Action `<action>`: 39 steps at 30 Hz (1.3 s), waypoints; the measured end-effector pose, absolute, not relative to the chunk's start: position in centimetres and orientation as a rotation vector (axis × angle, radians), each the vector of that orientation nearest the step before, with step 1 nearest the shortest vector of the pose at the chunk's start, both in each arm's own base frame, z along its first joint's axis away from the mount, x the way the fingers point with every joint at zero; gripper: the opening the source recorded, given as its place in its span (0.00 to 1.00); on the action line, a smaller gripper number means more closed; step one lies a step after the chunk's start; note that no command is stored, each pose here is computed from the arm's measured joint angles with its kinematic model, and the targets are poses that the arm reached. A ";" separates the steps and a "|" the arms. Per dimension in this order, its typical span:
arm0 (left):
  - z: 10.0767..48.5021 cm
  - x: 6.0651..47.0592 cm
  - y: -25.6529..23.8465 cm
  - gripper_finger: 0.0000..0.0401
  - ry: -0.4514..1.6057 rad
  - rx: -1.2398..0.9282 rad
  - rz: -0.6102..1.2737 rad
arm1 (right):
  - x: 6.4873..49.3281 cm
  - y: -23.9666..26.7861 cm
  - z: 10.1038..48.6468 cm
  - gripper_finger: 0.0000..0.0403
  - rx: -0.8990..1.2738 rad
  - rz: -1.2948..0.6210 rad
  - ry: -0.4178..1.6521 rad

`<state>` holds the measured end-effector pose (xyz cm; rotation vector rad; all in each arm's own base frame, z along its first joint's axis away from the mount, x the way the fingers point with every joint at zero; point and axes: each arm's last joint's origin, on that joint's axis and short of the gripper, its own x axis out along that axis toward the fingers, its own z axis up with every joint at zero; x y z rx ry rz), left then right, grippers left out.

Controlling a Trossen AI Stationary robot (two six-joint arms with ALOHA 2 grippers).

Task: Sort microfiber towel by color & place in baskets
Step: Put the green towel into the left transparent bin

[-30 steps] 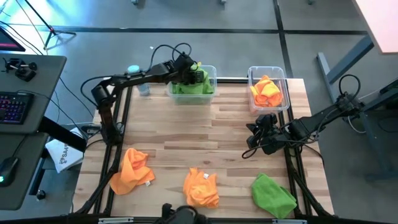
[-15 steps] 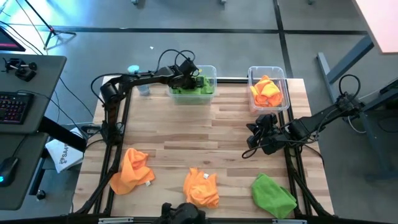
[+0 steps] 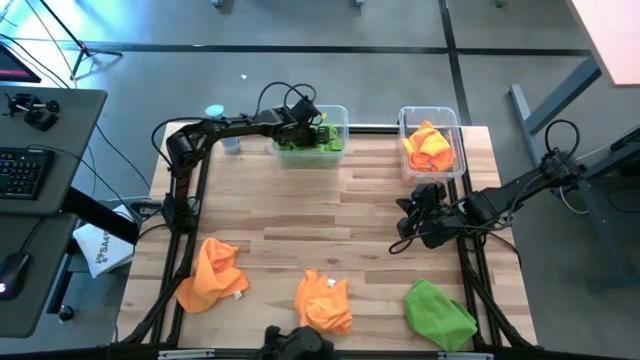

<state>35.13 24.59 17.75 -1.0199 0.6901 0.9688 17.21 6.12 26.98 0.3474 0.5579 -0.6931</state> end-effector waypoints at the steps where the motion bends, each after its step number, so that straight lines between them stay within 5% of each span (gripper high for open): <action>1: 17.8 35.2 24.6 0.00 0.689 -1.014 0.956 | 17.2 6.1 27.0 0.00 0.347 -0.693 0.558; 14: 18.1 35.5 24.6 0.22 0.656 -1.041 0.905 | 17.2 6.1 27.0 0.00 0.344 -0.690 0.561; 29: 28.3 32.7 20.1 0.21 0.555 -0.874 0.889 | 17.0 6.1 26.8 0.00 0.330 -0.683 0.596; 39: 33.6 30.5 12.7 0.21 0.634 -0.682 0.748 | 16.9 6.0 26.7 0.00 0.308 -0.686 0.612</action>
